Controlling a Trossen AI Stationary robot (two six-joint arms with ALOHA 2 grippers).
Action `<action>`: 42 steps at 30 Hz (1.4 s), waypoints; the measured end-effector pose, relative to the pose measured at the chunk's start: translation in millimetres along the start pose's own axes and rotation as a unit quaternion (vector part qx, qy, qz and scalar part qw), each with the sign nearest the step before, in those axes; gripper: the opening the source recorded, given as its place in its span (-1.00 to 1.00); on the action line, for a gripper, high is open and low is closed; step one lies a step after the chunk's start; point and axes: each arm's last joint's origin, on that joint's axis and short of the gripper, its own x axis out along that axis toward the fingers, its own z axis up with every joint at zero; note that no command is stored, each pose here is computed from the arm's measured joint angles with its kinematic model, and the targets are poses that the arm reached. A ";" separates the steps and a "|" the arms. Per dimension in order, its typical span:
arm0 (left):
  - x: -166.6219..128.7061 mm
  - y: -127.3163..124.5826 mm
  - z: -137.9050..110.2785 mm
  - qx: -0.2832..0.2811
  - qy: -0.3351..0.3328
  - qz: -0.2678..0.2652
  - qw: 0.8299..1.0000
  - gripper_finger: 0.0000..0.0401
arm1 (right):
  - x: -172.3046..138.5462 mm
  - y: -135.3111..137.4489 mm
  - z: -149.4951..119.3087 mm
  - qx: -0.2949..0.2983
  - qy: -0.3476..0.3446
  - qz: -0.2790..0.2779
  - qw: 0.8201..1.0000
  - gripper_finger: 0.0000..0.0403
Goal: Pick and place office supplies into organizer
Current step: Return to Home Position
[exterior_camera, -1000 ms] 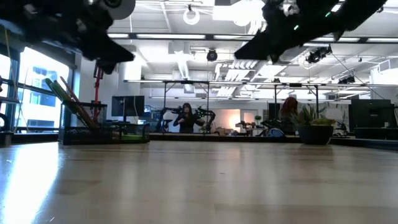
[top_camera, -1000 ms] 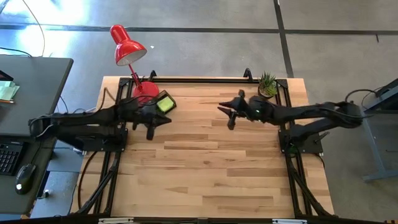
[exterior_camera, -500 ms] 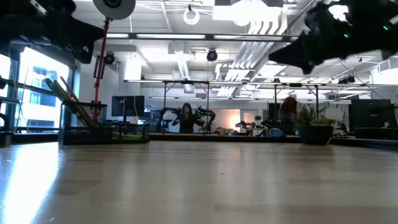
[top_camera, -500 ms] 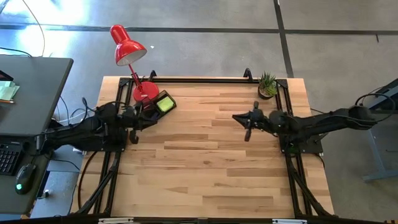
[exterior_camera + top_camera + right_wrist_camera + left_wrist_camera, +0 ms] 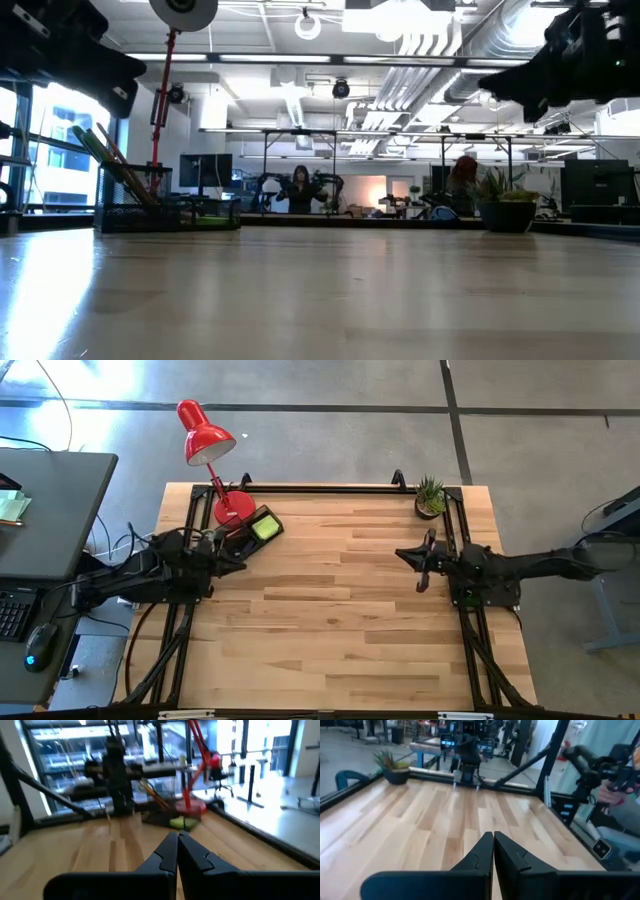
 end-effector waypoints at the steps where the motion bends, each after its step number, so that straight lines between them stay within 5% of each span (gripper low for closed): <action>1: 1.7 0.8 -1.7 -0.002 -0.008 -0.003 1.000 -1.00 | -2.4 0.5 1.3 -0.004 -0.006 0.005 1.000 -1.00; 11: 13.0 6.8 -16.2 -0.020 -0.062 -0.016 0.998 -1.00 | -16.1 2.5 4.4 -0.033 -0.055 0.039 0.997 -0.99; 19: 18.4 1.4 -20.9 -0.027 -0.068 0.007 0.997 -1.00 | -16.2 -0.4 -2.0 -0.037 -0.032 -0.001 0.999 -0.99; 42: 22.6 -8.7 -26.2 0.107 -0.053 0.055 0.991 -1.00 | -16.7 -1.6 -4.8 -0.042 -0.019 -0.015 0.999 -1.00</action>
